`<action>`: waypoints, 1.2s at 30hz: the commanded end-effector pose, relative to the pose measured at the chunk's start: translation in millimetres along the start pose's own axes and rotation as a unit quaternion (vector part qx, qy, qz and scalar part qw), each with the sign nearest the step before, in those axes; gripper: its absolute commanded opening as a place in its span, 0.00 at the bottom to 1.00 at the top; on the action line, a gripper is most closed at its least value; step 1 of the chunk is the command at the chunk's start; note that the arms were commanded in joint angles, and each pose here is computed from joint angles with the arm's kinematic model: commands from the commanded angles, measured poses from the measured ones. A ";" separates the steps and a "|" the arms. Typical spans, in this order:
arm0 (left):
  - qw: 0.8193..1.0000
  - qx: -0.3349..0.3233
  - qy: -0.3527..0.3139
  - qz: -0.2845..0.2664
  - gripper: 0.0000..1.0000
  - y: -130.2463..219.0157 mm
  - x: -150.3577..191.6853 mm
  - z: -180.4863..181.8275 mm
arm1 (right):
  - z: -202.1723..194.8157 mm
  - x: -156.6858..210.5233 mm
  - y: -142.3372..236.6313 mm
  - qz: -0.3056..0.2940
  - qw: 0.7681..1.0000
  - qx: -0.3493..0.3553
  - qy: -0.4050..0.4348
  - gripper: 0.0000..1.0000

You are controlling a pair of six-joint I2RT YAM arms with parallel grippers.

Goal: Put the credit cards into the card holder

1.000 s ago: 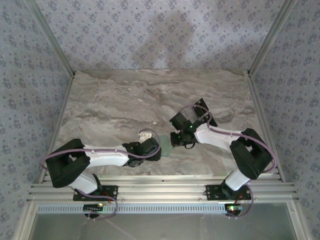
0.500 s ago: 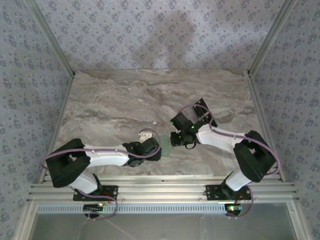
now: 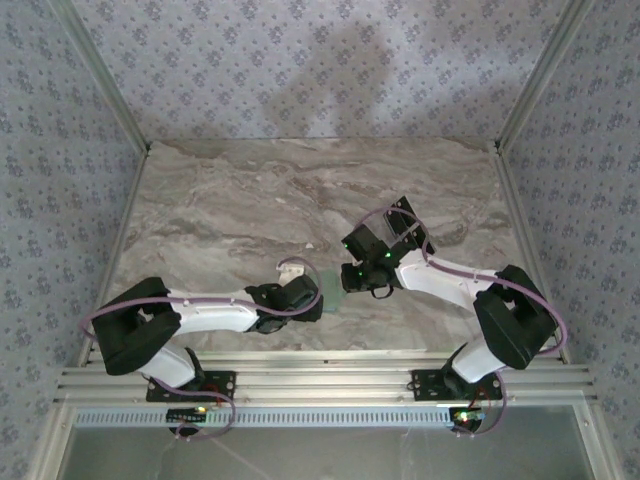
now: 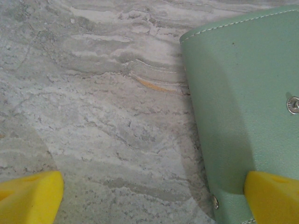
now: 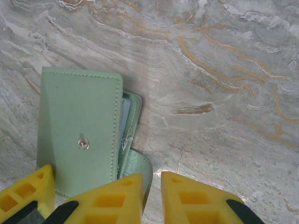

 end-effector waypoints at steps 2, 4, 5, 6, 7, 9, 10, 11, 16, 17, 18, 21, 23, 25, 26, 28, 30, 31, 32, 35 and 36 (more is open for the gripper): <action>1.000 0.015 -0.007 0.017 1.00 -9.5 6.9 -7.2 | 1.4 1.2 1.5 0.004 1.000 0.005 0.002 0.20; 1.000 0.015 -0.007 0.017 1.00 -9.4 7.3 -6.8 | 1.1 1.8 -0.2 0.006 1.000 0.005 0.003 0.19; 1.000 0.014 -0.006 0.016 1.00 -9.4 7.0 -6.5 | 1.3 2.2 -0.6 0.007 1.000 0.005 0.003 0.19; 1.000 0.015 -0.007 0.017 1.00 -9.3 7.1 -6.9 | 1.0 2.6 -1.6 0.008 1.000 0.006 0.003 0.19; 1.000 0.015 -0.006 0.016 1.00 -9.3 7.1 -6.6 | 1.5 3.0 -1.6 0.008 1.000 0.005 0.003 0.18; 1.000 0.015 -0.007 0.017 1.00 -9.3 7.3 -6.5 | 1.5 3.5 -1.6 0.009 1.000 0.005 0.003 0.14; 1.000 0.015 -0.007 0.017 1.00 -9.4 7.4 -6.5 | 1.3 3.4 -1.9 0.009 1.000 0.005 0.003 0.14; 1.000 0.015 -0.008 0.017 1.00 -9.3 7.4 -6.4 | 1.3 3.5 -2.0 0.009 1.000 0.005 0.002 0.14; 1.000 0.015 -0.006 0.017 1.00 -9.6 7.6 -6.4 | 1.6 4.2 -3.8 0.013 1.000 0.004 0.004 0.13; 1.000 0.015 -0.007 0.017 1.00 -9.8 8.0 -6.3 | 1.6 4.9 -4.3 0.014 1.000 0.004 0.004 0.13; 1.000 0.014 -0.006 0.017 1.00 -10.0 8.2 -6.1 | 1.2 5.6 -5.2 0.015 1.000 0.005 0.005 0.13; 1.000 0.015 -0.007 0.017 1.00 -9.8 8.1 -6.3 | 2.3 5.4 -6.0 0.016 1.000 0.003 0.005 0.14; 1.000 0.014 -0.007 0.016 1.00 -9.9 8.0 -5.9 | 1.9 5.5 -6.6 0.016 1.000 0.004 0.004 0.13; 1.000 0.015 -0.007 0.016 1.00 -9.7 7.5 -6.5 | 2.1 5.3 -6.5 0.016 1.000 0.003 0.004 0.12; 1.000 0.015 -0.007 0.016 1.00 -9.7 7.5 -6.6 | 2.0 5.5 -6.9 0.016 1.000 0.003 0.004 0.12; 1.000 0.015 -0.007 0.016 1.00 -9.8 7.7 -6.3 | 2.3 5.3 -6.7 0.016 1.000 0.003 0.005 0.13; 1.000 0.014 -0.007 0.017 1.00 -10.1 8.5 -5.8 | 2.1 5.7 -6.8 0.016 1.000 0.003 0.004 0.08; 1.000 0.014 -0.007 0.017 1.00 -10.2 8.5 -5.8 | 2.0 6.0 -6.9 0.017 1.000 0.002 0.004 0.08; 1.000 0.015 -0.007 0.017 1.00 -10.4 8.6 -6.1 | 2.4 6.0 -6.7 0.017 1.000 0.001 0.005 0.05; 1.000 0.016 -0.006 0.016 1.00 -9.9 8.1 -6.2 | 5.0 6.8 -4.2 0.017 1.000 -0.006 0.005 0.00; 1.000 0.016 -0.006 0.016 1.00 -10.1 8.3 -6.1 | 6.9 6.5 -2.6 0.015 1.000 -0.011 0.005 0.00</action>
Point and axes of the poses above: each hand's point on the last joint's axis, 136 mm out from that joint toward the fingers, its own y axis back along the fingers, its own z axis along the line the jaws close on, x = y × z, the point moved 4 cm from there along y, back along the fingers, and after that the axes turned 3 degrees about -y, right-handed, at the moved point
